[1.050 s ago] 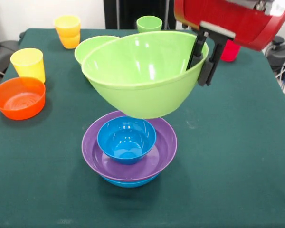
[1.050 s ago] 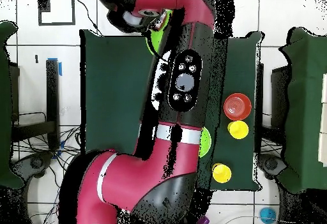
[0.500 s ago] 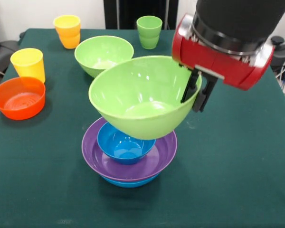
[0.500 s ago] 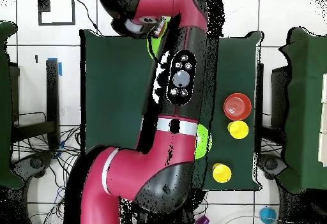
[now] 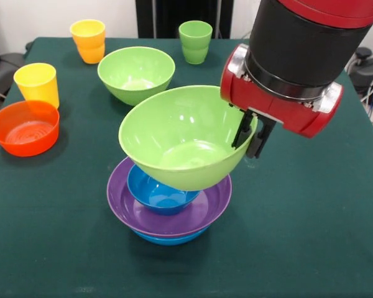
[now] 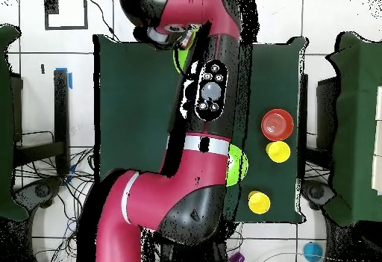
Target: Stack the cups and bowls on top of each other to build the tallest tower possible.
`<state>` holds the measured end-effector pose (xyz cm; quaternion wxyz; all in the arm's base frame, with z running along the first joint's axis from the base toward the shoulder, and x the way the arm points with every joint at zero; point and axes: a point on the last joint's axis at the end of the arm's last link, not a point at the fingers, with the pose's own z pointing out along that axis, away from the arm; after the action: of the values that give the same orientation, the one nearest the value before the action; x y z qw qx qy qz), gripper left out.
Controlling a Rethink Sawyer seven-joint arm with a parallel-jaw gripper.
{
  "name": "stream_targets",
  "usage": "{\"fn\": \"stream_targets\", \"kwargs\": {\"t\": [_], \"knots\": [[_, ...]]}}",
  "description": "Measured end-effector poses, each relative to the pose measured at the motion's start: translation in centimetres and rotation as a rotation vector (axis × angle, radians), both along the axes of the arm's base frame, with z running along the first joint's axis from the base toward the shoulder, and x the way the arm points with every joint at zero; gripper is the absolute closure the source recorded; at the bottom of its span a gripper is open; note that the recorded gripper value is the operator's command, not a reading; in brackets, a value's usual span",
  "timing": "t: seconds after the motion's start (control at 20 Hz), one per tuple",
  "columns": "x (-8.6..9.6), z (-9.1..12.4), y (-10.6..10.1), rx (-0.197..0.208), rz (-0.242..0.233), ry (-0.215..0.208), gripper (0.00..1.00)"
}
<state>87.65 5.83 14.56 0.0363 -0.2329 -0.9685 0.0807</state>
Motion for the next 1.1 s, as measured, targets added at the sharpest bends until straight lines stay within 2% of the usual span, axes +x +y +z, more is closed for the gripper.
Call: {"fn": "stream_targets", "kwargs": {"t": [0.35,0.8,1.1], "knots": [[0.0,0.0,-1.0,-0.001,0.016,0.004,1.0],[0.1,-0.4,-3.5,0.0,0.097,0.01,1.0],[0.1,-0.4,-4.9,-0.015,0.122,-0.004,1.0]]}}
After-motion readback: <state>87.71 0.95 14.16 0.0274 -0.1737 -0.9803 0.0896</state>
